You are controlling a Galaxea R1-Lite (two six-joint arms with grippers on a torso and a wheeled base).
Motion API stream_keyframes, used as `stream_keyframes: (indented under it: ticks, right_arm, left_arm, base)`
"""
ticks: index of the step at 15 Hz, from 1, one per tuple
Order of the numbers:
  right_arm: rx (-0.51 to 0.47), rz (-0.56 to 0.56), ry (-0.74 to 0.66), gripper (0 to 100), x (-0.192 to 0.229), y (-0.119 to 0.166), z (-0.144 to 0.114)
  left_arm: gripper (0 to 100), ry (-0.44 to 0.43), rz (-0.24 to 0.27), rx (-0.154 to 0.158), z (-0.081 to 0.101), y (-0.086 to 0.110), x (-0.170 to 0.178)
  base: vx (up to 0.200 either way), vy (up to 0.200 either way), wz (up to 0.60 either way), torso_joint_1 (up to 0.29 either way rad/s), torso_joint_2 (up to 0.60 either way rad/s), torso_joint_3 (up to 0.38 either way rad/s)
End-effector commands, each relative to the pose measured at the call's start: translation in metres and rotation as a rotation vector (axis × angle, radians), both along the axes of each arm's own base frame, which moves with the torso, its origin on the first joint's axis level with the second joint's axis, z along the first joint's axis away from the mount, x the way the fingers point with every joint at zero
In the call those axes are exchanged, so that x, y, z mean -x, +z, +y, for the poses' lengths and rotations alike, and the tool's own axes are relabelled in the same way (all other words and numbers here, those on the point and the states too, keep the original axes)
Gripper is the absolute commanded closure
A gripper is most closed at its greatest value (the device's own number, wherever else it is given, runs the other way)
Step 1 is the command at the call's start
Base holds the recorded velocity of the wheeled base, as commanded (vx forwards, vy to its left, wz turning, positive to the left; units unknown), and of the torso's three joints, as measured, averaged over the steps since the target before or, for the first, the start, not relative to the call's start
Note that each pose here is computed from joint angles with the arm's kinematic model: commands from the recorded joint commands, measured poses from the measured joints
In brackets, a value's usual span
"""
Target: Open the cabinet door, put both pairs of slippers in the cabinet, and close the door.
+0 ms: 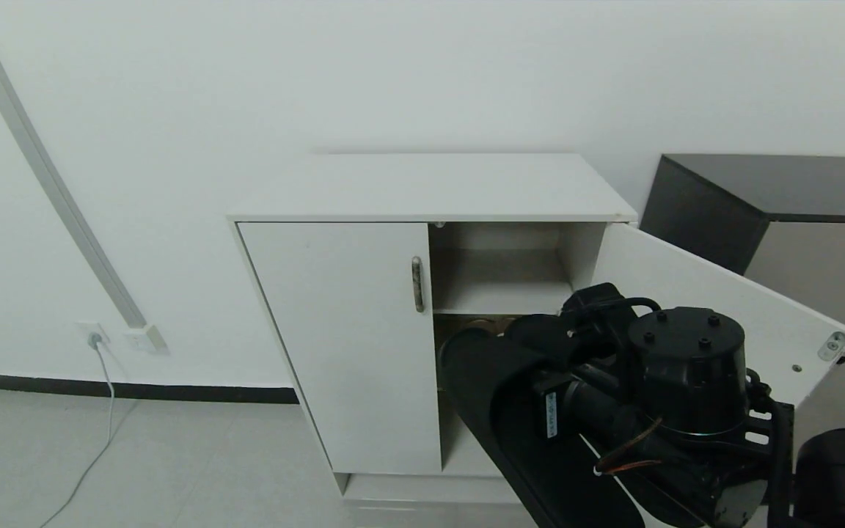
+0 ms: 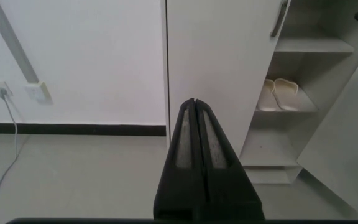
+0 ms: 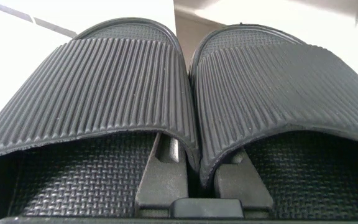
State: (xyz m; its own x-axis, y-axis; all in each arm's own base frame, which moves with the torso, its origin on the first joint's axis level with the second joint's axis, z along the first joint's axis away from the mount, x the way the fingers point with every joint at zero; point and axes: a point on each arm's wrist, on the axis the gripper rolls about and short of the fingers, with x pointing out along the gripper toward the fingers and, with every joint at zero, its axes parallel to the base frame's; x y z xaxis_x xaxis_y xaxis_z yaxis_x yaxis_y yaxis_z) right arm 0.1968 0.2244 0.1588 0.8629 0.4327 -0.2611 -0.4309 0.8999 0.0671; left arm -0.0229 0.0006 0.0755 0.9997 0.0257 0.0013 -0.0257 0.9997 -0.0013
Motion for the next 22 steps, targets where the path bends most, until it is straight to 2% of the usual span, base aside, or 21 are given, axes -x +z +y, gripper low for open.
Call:
stream_keyframes:
  ticks: [1,9,15,20,22]
  right_arm:
    - [0.001,0.0,0.0,100,0.0,0.0,0.0]
    - [0.007,0.006,0.002,100,0.0,-0.002,0.0]
    - [0.007,0.005,0.0,100,0.0,-0.002,0.0]
    - [0.01,0.003,-0.006,100,-0.004,-0.008,0.004]
    - [0.045,-0.023,-0.003,100,-0.009,-0.014,0.006]
  left_arm:
    - [100,0.0,0.001,0.0,0.0,0.0,0.0]
    - [100,0.0,0.001,0.0,0.0,0.0,0.0]
    - [100,0.0,0.001,0.0,0.0,0.0,0.0]
    - [100,0.0,0.001,0.0,0.0,0.0,0.0]
    - [100,0.0,0.001,0.0,0.0,0.0,0.0]
  base:
    - [0.0,0.0,0.0,-0.159,0.49,0.32]
    - [0.0,0.0,0.0,-0.127,0.47,0.338]
    - [0.0,0.0,0.0,-0.048,0.44,0.383]
    - [0.0,0.0,0.0,-0.001,0.09,0.088]
    - [0.0,0.0,0.0,0.0,0.0,0.0]
